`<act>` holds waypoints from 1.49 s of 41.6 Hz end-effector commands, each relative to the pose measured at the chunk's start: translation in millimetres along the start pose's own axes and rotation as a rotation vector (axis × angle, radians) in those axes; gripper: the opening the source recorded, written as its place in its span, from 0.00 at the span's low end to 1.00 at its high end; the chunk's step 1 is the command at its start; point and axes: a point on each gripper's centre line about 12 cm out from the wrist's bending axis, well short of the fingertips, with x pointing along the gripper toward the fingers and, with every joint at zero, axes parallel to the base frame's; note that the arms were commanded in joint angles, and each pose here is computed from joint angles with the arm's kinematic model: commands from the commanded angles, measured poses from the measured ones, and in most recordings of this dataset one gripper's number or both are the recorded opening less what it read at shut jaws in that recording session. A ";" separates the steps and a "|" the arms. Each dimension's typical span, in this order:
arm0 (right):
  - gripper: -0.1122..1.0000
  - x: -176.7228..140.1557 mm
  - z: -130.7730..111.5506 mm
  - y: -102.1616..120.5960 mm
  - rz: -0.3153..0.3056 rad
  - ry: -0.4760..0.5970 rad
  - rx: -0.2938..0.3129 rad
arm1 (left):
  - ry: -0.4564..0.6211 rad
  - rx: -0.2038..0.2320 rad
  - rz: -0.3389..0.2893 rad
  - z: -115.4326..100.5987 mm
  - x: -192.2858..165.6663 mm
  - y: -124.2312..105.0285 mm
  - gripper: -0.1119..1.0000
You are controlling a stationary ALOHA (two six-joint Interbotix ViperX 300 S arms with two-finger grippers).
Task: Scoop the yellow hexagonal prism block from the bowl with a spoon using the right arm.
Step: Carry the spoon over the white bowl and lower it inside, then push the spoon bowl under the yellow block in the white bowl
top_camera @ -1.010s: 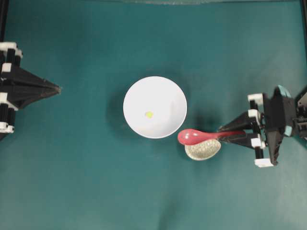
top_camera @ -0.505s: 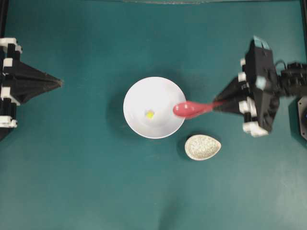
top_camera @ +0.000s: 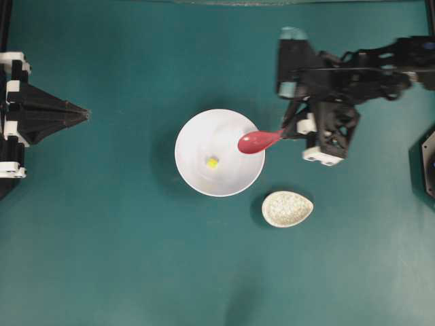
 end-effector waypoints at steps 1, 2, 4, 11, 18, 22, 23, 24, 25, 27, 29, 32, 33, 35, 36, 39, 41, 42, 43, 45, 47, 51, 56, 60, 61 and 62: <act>0.29 -4.5 16.0 -0.4 -0.003 0.028 -0.005 | -0.017 0.006 0.003 7.3 2.3 0.6 0.10; 0.29 -3.3 17.8 -1.6 -0.006 0.039 -0.001 | -0.017 0.004 0.003 7.3 2.3 0.7 0.10; 0.29 -1.2 21.9 -2.9 -0.011 0.065 0.004 | -0.018 0.006 0.003 7.5 2.3 0.6 0.10; 0.29 6.6 31.3 -6.1 -0.024 0.128 0.011 | -0.017 0.009 0.003 7.3 2.3 0.6 0.10; 0.29 17.7 34.5 -3.9 -0.018 0.154 -0.001 | -0.018 0.009 0.003 7.5 2.3 0.7 0.10; 0.29 24.2 32.6 -2.9 -0.014 0.171 -0.008 | -0.017 0.010 0.003 7.2 2.5 0.6 0.10; 0.29 26.0 32.9 -1.5 -0.013 0.172 -0.013 | -0.017 0.010 0.003 7.2 2.5 0.6 0.10; 0.29 27.3 33.0 -1.2 -0.012 0.172 -0.014 | -0.017 0.010 0.003 7.2 2.5 0.6 0.10; 0.29 28.9 33.0 0.2 -0.011 0.173 -0.019 | -0.017 0.010 0.003 7.2 2.5 0.6 0.10; 0.29 31.9 33.6 2.4 -0.009 0.168 -0.028 | -0.017 0.010 0.003 7.2 2.5 0.6 0.10; 0.29 35.8 33.8 4.4 -0.008 0.165 -0.033 | -0.017 0.010 0.003 7.2 2.5 0.6 0.10; 0.29 39.9 34.4 6.9 -0.009 0.158 -0.043 | -0.017 0.010 0.003 7.2 2.5 0.6 0.10; 0.29 41.8 34.3 8.2 -0.008 0.155 -0.046 | -0.018 0.010 0.003 7.4 2.5 0.6 0.10; 0.29 45.0 35.3 9.0 -0.010 0.144 -0.049 | -0.021 0.011 0.003 7.8 2.2 0.6 0.10; 0.29 46.1 35.4 9.4 -0.010 0.140 -0.050 | -0.023 0.011 0.003 8.5 2.3 0.6 0.10; 0.29 49.7 36.6 10.8 -0.011 0.124 -0.053 | -0.026 0.011 0.003 8.4 2.2 0.6 0.10; 0.29 51.8 37.6 10.8 -0.013 0.115 -0.054 | -0.029 0.011 0.003 8.7 2.2 0.6 0.10; 0.29 52.5 38.1 11.2 -0.013 0.111 -0.057 | -0.031 0.011 0.003 9.0 2.0 0.6 0.10; 0.29 53.9 38.2 11.5 -0.013 0.110 -0.058 | -0.031 0.011 0.003 9.0 2.0 0.6 0.10; 0.29 56.5 38.4 12.2 -0.013 0.107 -0.059 | -0.029 0.011 0.003 8.7 2.2 0.6 0.10; 0.29 59.1 38.1 12.7 -0.014 0.109 -0.062 | -0.029 0.011 0.003 8.7 2.2 0.6 0.10; 0.29 65.0 38.0 14.1 -0.013 0.108 -0.066 | -0.029 0.011 0.003 8.7 2.2 0.6 0.10; 0.29 69.2 39.6 15.5 -0.014 0.093 -0.070 | -0.029 0.011 0.003 8.7 2.2 0.6 0.10; 0.29 70.3 43.0 16.8 -0.017 0.063 -0.075 | -0.029 0.011 0.003 8.7 2.2 0.6 0.10; 0.29 70.4 43.9 16.7 -0.018 0.055 -0.076 | -0.029 0.011 0.003 8.7 2.2 0.6 0.10; 0.29 70.5 45.1 17.1 -0.019 0.045 -0.078 | -0.029 0.011 0.003 8.7 2.2 0.6 0.10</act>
